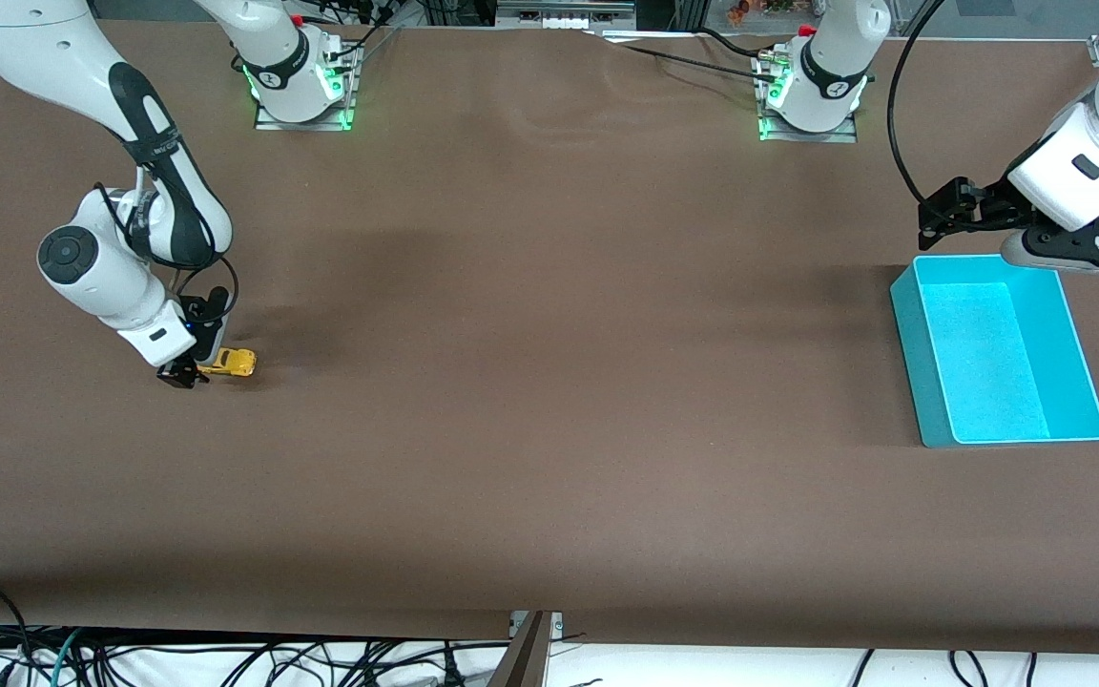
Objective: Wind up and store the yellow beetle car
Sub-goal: 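Grasp the yellow car with the right gripper and drag it backward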
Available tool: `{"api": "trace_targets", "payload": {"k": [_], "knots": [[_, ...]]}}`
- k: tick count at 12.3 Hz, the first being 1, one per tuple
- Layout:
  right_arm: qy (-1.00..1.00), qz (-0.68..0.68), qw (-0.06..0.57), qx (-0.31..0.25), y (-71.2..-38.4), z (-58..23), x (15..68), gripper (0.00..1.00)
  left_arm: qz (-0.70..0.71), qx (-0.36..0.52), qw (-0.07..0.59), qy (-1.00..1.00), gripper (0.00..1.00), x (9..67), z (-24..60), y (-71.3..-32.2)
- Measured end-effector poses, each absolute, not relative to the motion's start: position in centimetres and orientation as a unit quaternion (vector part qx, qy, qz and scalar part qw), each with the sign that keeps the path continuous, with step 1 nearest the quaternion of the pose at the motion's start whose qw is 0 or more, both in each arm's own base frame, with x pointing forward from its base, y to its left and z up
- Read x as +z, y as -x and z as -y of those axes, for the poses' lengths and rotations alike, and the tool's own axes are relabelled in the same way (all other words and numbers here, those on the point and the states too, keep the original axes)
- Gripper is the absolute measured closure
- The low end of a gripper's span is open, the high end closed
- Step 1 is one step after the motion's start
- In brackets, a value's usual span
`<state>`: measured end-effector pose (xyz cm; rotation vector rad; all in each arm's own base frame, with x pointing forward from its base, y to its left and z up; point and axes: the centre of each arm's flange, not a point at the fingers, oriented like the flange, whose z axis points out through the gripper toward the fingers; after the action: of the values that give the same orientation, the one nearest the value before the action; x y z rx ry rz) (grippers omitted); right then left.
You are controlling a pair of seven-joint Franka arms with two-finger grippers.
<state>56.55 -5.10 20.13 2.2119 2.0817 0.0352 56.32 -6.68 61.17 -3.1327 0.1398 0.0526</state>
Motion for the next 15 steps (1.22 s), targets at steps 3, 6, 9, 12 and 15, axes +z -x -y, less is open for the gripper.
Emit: {"api": "trace_targets", "payload": {"k": [3, 6, 9, 12, 15], "knots": [[-0.727, -0.685, 0.052, 0.012, -56.56, 5.08, 20.1, 0.47, -0.045, 0.017, 0.003, 0.999, 0.0, 61.17, 6.68, -56.32], [-0.727, -0.685, 0.052, 0.012, -56.56, 5.02, 20.1, 0.54, -0.045, 0.017, 0.003, 0.999, 0.0, 61.17, 6.68, -56.32], [-0.726, -0.686, 0.052, 0.013, -56.6, 4.82, 20.19, 0.59, -0.045, 0.017, 0.003, 0.999, 0.0, 61.17, 6.68, -56.32], [-0.727, -0.685, 0.051, 0.014, -56.6, 4.86, 20.18, 0.59, -0.045, 0.017, 0.003, 0.999, 0.0, 61.17, 6.69, -56.32], [-0.732, -0.679, 0.051, 0.014, -56.53, 5.63, 20.17, 0.59, -0.045, 0.017, 0.003, 0.999, 0.0, 61.17, 6.68, -56.32]]}}
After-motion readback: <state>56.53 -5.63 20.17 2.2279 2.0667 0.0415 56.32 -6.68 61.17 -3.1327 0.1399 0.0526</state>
